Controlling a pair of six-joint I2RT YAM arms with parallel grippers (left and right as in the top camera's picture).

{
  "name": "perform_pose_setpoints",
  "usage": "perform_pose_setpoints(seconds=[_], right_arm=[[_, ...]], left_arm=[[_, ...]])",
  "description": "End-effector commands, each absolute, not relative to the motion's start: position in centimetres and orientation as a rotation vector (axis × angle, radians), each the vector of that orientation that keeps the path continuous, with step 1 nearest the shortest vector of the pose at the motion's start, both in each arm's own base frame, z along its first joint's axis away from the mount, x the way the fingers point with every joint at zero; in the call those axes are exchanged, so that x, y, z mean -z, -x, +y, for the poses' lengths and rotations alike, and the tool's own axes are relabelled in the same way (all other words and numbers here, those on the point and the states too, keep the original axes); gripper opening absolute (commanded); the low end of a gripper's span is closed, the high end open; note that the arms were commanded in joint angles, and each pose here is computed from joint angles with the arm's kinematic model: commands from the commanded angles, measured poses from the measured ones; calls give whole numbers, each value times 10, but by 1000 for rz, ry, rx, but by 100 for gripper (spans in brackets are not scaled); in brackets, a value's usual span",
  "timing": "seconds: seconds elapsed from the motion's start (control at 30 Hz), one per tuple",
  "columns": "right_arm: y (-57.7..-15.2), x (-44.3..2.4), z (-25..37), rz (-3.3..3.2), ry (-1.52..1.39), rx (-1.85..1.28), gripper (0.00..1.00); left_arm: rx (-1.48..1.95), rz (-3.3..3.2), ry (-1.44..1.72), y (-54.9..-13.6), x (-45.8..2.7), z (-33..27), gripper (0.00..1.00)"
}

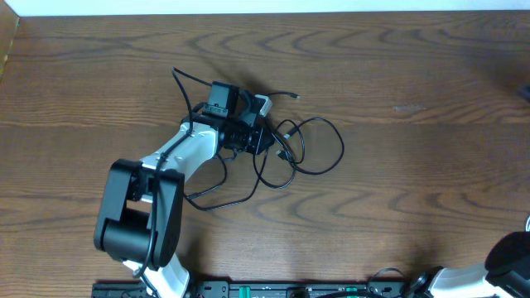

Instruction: Untangle cables

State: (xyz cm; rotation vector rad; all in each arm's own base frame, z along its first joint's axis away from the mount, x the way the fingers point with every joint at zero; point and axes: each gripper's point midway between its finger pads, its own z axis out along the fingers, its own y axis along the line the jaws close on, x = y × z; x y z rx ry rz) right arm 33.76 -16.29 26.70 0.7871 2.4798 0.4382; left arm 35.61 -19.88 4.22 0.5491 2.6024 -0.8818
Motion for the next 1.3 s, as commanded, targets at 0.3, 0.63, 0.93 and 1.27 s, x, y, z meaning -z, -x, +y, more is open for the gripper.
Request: perform_pose_setpoints(seconds=[0.3,0.63,0.93,1.27], right_arm=[[-377,-253,13,2665,21,-637,99],[-387,-201,106,2747,370,-728,99],[-380,-125,179,2849,609,-794,99],[-362,-73,241,2901,810,-803,99]], left_arm=[[941,2342,-620,-344,-147,-208,17],[624,2408,-514,-342,-159,-168,17],[351,2555,-331,-338,-139,-126,17],[253,2606,-256,-334,-132,-111,17]])
